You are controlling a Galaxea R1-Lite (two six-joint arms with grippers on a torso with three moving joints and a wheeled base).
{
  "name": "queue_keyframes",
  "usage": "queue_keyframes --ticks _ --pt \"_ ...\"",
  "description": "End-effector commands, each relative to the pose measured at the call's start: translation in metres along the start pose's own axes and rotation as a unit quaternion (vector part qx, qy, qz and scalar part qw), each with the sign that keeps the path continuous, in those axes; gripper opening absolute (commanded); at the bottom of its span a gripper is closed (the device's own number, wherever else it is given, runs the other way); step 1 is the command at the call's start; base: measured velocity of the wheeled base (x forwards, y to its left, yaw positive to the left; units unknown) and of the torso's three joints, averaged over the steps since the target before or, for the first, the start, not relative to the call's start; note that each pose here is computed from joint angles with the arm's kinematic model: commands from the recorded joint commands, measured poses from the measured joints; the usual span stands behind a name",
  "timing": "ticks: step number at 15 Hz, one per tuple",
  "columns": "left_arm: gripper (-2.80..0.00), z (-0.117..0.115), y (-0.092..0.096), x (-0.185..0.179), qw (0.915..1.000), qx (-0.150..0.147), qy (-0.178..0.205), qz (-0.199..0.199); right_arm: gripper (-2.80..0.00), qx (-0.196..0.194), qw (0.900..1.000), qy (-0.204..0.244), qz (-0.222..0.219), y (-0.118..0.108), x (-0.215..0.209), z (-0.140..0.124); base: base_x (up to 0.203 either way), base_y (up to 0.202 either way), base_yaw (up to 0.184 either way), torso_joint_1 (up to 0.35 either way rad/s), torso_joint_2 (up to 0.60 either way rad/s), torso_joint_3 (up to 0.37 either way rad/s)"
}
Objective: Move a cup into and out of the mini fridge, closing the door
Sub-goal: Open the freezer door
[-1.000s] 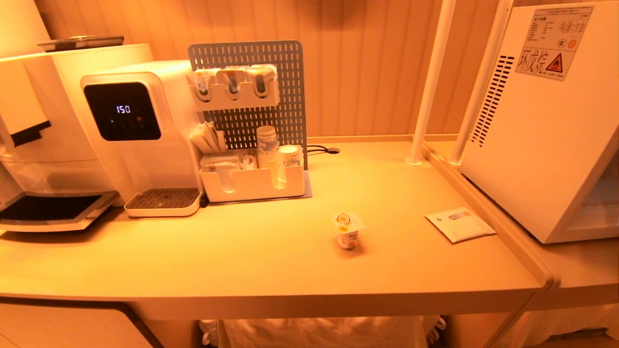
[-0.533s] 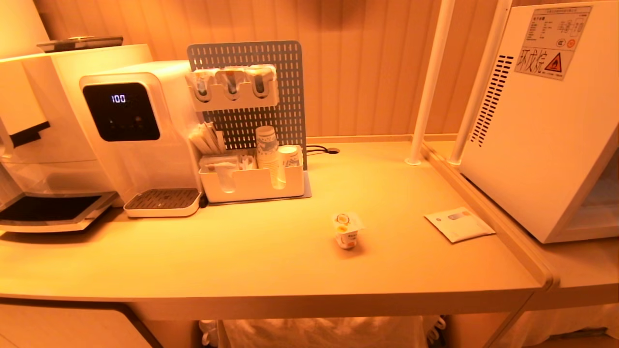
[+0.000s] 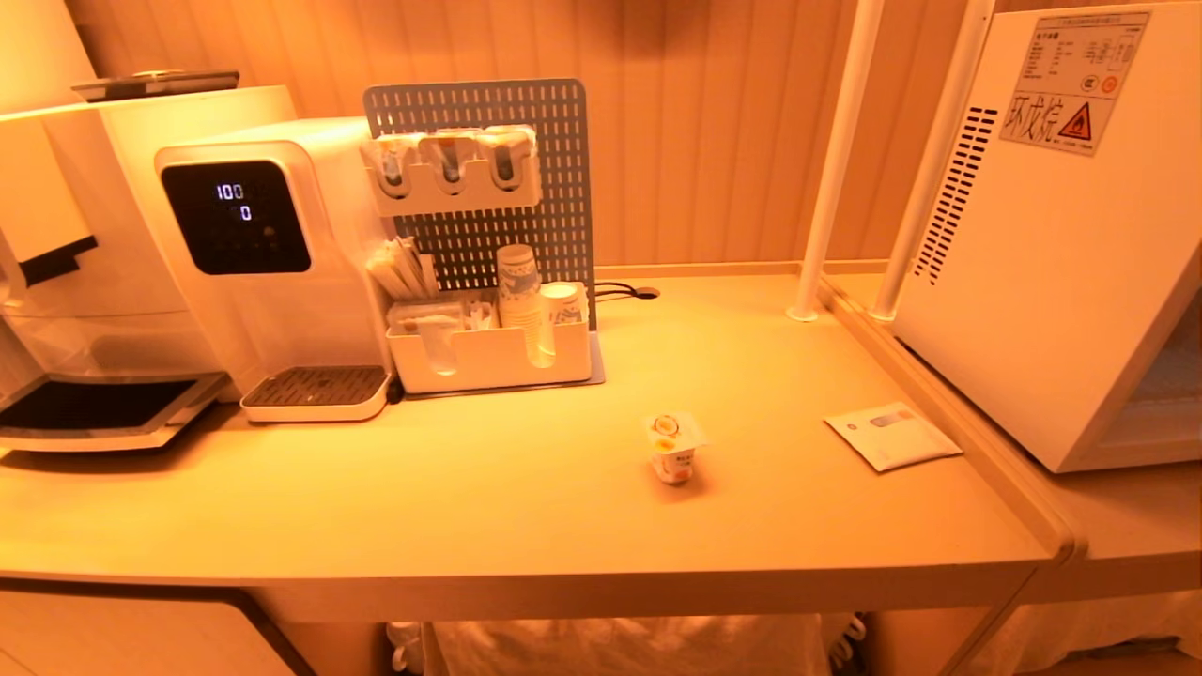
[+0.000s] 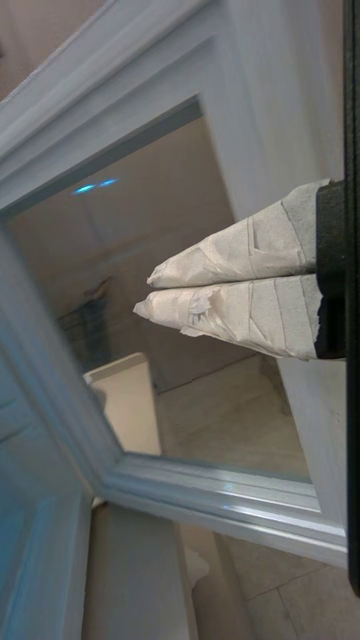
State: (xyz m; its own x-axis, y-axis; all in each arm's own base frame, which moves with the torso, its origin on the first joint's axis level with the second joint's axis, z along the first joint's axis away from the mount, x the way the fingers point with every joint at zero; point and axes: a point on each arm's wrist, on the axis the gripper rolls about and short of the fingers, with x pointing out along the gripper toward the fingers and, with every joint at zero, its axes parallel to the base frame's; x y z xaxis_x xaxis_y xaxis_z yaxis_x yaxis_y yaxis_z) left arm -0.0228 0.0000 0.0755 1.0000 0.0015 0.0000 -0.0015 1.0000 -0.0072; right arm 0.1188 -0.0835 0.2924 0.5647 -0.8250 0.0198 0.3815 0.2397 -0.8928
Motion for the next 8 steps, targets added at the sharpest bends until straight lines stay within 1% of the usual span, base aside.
queue_keyframes --ticks 1,3,5,6,8 --pt "-2.8 0.0 0.0 0.0 1.0 -0.001 0.0 0.0 -2.8 0.019 1.0 0.017 -0.012 -0.003 0.001 0.0 0.0 0.0 0.0 0.0 0.0 0.0" --pt "-2.8 0.0 0.0 0.0 1.0 -0.001 0.0 0.0 -2.8 0.026 0.999 0.032 -0.006 0.001 0.007 0.0 0.0 0.0 0.0 0.0 0.0 0.0" --pt "-2.8 0.0 0.0 0.0 1.0 0.0 0.0 0.0 -2.8 0.042 0.998 0.035 0.004 0.005 0.016 0.004 0.0 0.0 0.0 0.0 0.0 0.0" --pt "-2.8 0.0 0.0 0.0 1.0 0.0 0.0 0.0 -2.8 0.042 0.999 0.032 0.01 0.006 0.02 0.006 0.0 0.0 0.0 0.0 0.0 0.0" --pt "-2.8 0.0 0.0 0.0 1.0 0.0 0.0 0.0 -2.8 0.036 0.998 0.03 0.033 0.017 0.029 0.009 0.0 0.0 0.0 0.0 0.0 0.0"
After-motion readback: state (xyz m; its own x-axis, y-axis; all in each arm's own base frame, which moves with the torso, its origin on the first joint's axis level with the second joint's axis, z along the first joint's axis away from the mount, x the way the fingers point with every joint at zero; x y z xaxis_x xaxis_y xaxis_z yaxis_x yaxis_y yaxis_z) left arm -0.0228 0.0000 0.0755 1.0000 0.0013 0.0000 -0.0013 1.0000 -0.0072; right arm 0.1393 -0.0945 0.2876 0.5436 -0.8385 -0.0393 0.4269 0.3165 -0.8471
